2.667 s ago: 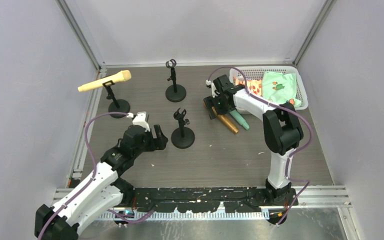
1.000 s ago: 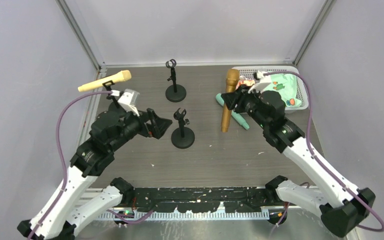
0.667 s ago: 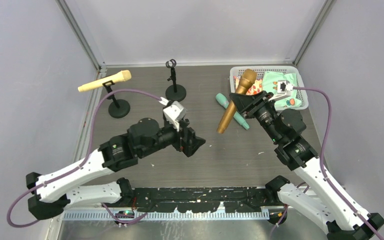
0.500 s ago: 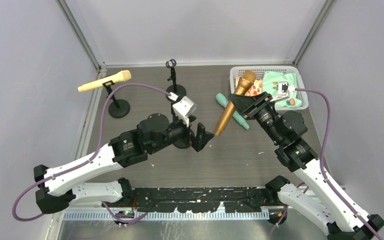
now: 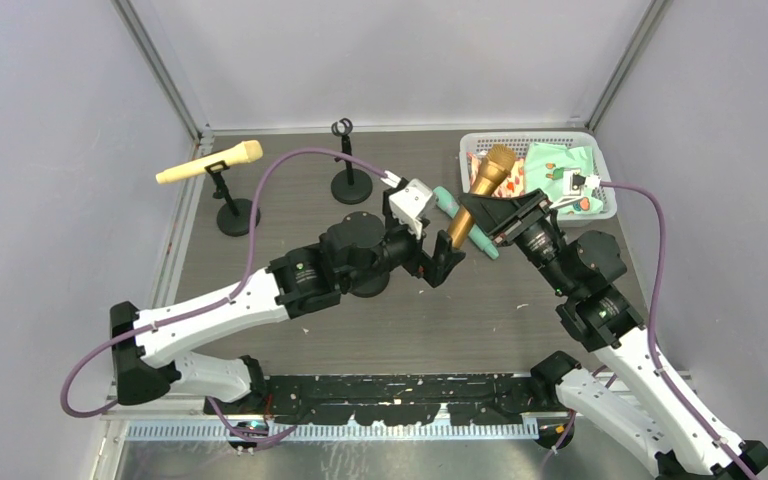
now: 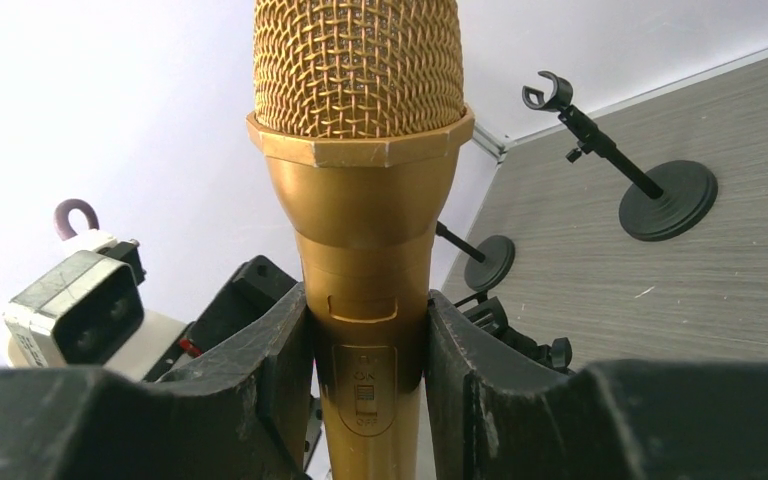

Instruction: Attach the microphones to the stand

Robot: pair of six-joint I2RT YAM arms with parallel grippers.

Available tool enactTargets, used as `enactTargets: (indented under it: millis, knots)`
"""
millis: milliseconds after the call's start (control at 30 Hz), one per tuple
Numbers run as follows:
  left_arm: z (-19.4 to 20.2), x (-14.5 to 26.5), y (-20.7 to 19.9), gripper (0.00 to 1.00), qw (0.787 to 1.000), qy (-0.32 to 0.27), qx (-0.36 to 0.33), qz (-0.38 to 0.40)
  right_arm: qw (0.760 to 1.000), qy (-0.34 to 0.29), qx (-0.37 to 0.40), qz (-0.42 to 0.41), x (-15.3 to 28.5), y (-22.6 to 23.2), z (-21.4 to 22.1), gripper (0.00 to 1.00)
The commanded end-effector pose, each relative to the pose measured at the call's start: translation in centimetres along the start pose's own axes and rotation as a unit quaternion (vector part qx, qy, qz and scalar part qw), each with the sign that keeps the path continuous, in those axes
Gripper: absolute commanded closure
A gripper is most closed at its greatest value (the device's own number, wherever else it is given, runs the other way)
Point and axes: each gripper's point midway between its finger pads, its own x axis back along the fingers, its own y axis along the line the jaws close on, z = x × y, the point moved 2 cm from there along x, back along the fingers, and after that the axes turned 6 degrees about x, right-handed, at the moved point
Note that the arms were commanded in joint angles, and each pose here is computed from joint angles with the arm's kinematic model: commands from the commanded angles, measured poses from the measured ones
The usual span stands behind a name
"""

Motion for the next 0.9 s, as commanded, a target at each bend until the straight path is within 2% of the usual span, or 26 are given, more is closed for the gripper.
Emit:
enactTargets:
  millis: [0, 100, 200, 233, 267, 333, 400, 567, 633, 667, 767, 867]
  knots:
    - [-3.1, -0.7, -1.2, 0.12, 0.999, -0.049, 0.012, 0.014, 0.999, -0.014, -0.019, -0.048, 0.3, 2.6, -1.3, 0.99]
    - [-2.7, -1.3, -1.2, 0.21, 0.999, -0.042, 0.013, 0.011, 0.998, -0.007, -0.021, -0.053, 0.3, 2.8, -1.1, 0.99]
    - [-2.4, -1.5, -1.1, 0.35, 0.999, -0.038, 0.009, 0.01, 0.999, 0.005, -0.015, -0.044, 0.5, 2.4, -0.6, 0.97]
    - [-2.3, -1.6, -1.1, 0.41, 0.999, -0.036, 0.007, 0.01, 0.999, 0.009, -0.013, -0.039, 0.6, 2.2, -0.5, 0.96]
    - [-1.8, -1.7, -0.9, 0.56, 1.0, -0.03, 0.001, 0.006, 0.999, 0.014, -0.013, -0.035, 0.7, 1.9, -0.2, 0.94]
    - [-1.7, -1.6, -0.7, 0.66, 1.0, -0.029, -0.003, 0.002, 0.999, 0.019, -0.014, -0.036, 0.7, 2.0, 0.0, 0.92]
    - [-1.5, -1.5, -0.5, 0.74, 1.0, -0.027, -0.008, -0.003, 0.999, 0.025, -0.012, -0.034, 1.0, 2.1, 0.0, 0.87]
    - [-1.3, -0.6, 0.6, 0.99, 0.999, -0.028, -0.021, -0.025, 0.999, 0.042, 0.003, 0.01, 1.8, 1.2, 0.0, 0.48]
    - [-1.0, -0.1, 1.2, 1.0, 0.999, -0.028, -0.024, -0.034, 0.998, 0.045, 0.016, 0.034, 2.1, 0.8, -0.2, 0.35]
    - [-0.9, 0.3, 1.4, 1.0, 0.999, -0.028, -0.024, -0.037, 0.997, 0.057, 0.025, 0.054, 2.5, 0.3, 0.0, 0.26]
    - [0.0, 1.3, 2.2, 1.0, 0.999, -0.012, -0.033, -0.041, 0.988, 0.096, 0.067, 0.097, 3.2, -0.4, 0.0, 0.06]
    - [1.2, 2.5, 2.9, 1.0, 0.998, 0.007, -0.042, -0.041, 0.977, 0.144, 0.101, 0.124, 3.9, -0.7, 0.3, 0.0]
